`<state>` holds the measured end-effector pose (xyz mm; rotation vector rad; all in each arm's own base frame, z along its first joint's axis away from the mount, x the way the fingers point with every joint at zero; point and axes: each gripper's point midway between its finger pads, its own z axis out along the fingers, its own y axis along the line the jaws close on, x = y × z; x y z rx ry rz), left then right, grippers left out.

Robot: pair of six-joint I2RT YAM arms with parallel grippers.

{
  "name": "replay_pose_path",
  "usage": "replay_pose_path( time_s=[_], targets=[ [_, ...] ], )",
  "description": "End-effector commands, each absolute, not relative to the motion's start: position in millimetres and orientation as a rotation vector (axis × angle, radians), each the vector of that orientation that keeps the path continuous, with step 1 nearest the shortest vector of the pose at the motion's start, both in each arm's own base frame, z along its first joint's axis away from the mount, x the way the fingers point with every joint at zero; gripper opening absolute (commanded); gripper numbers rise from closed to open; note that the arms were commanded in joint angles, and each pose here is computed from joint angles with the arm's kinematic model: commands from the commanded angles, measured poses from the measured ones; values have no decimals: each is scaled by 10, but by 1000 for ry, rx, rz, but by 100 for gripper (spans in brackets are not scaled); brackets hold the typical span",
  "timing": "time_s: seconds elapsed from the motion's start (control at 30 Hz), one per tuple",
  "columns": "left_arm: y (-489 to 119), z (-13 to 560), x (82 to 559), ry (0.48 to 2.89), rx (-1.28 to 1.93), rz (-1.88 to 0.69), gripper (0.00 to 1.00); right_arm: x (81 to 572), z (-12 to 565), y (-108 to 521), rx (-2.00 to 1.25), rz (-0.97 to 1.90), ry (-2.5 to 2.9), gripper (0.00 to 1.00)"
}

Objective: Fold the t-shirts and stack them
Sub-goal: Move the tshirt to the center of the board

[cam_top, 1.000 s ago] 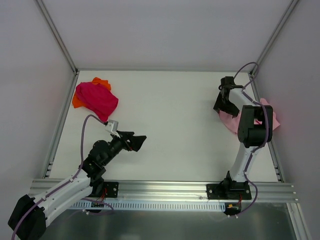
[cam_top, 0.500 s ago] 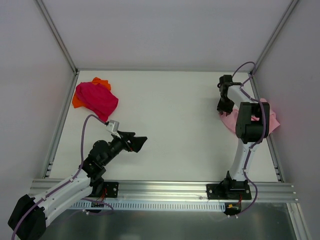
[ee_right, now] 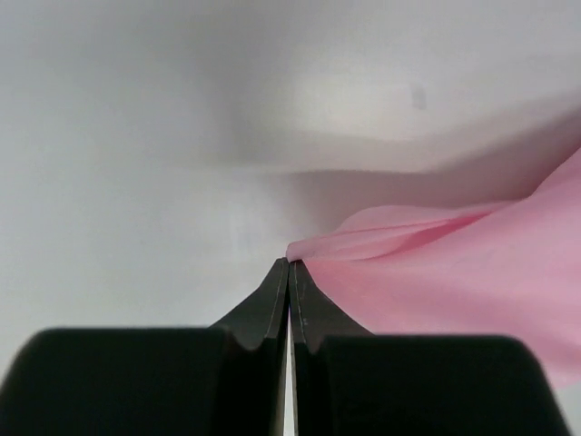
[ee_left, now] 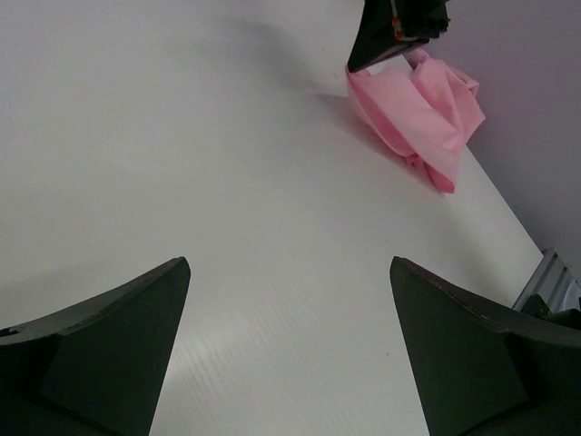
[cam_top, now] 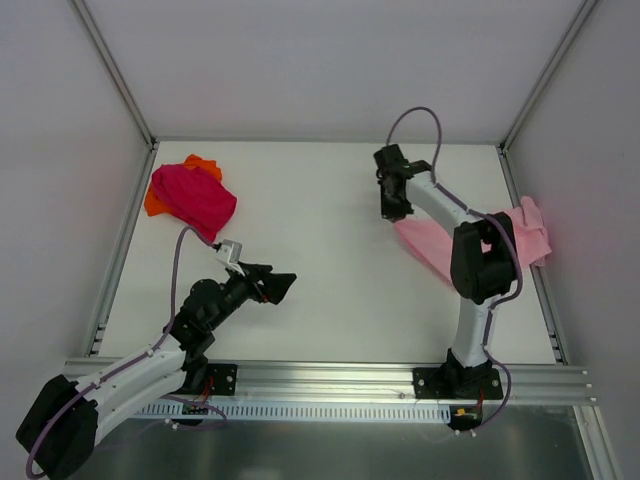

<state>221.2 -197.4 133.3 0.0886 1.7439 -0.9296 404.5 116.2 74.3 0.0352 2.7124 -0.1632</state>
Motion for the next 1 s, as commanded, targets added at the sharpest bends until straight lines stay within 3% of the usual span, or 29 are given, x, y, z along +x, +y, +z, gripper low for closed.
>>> replay_pose_path(
  time_s=[0.0, 0.37, 0.5, 0.57, 0.63, 0.73, 0.97],
  targets=[
    [-1980, 1440, 2236, 1662, 78, -960, 95, 3953, 1416, 1856, -288, -129, 2572, 1],
    [-1970, 1396, 2225, 1665, 78, -957, 95, 3796, 2126, 3533, -692, 143, 2410, 1],
    [-1942, 1355, 2237, 1672, 68, -939, 95, 3642, 2149, 3544, -745, 186, 2392, 2],
    [-1947, 1340, 2239, 1677, 69, -939, 95, 3517, 2108, 3481, -778, 217, 2381, 25],
    [-1964, 1326, 2242, 1685, 75, -941, 95, 3473, 2154, 3370, -779, 169, 2312, 57],
    [-1990, 1315, 2251, 1693, 80, -946, 95, 3600, 2335, 3130, -688, 8, 2196, 64],
    [-2111, 1243, 2358, 1737, 96, -943, 95, 3735, 2482, 2271, -457, -352, 2126, 65]
  ],
)
